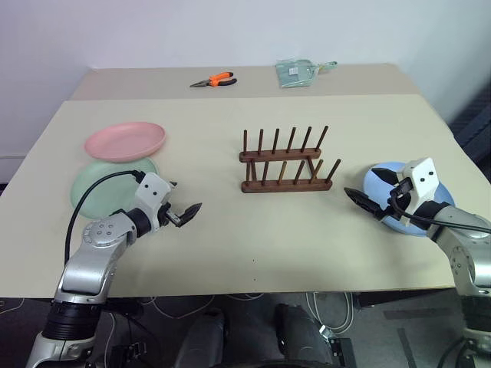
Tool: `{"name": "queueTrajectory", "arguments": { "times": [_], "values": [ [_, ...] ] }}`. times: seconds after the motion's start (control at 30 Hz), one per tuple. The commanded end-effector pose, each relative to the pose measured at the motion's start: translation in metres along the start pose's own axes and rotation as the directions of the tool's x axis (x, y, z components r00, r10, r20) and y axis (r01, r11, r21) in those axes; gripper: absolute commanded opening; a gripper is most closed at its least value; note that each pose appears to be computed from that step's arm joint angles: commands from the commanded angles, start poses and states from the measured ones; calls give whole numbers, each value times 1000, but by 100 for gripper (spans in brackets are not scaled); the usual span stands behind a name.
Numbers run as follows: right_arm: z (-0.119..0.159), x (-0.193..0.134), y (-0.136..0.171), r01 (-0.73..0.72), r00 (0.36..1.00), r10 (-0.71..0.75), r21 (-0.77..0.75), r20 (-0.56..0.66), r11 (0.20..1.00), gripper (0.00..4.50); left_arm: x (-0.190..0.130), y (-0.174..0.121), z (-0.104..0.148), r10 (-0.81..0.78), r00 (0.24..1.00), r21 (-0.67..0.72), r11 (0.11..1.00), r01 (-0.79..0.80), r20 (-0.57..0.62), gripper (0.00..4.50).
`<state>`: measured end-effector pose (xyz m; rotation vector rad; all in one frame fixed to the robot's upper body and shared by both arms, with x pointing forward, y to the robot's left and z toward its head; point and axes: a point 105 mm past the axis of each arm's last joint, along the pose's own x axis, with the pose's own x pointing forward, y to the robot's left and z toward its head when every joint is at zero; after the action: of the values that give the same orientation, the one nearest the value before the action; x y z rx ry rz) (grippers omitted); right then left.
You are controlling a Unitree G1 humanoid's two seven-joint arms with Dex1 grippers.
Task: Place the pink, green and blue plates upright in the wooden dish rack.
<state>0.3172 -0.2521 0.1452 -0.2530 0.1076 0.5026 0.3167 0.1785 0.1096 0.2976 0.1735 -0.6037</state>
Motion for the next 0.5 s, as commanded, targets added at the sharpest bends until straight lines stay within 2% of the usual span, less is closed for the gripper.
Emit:
{"name": "queueTrajectory", "arguments": {
  "times": [0.03, 0.17, 0.33, 0.5],
  "values": [
    [19, 6, -3, 28, 998, -25, -54, 62, 998, 450, 3, 1, 4, -7, 1000, 7, 1000, 7, 25, 448],
    [19, 13, -5, 51, 997, -45, -84, 65, 995, 450, 14, -6, 3, -60, 998, 10, 998, 60, 30, 448],
    [17, 12, 5, 10, 998, -6, -68, 59, 998, 450, 38, -25, 6, -210, 977, 4, 978, 210, 37, 448],
    [14, 2, 10, 80, 996, -75, -95, 57, 992, 450, 84, -50, 16, -377, 926, 80, 924, 374, 17, 448]
  ]
}}
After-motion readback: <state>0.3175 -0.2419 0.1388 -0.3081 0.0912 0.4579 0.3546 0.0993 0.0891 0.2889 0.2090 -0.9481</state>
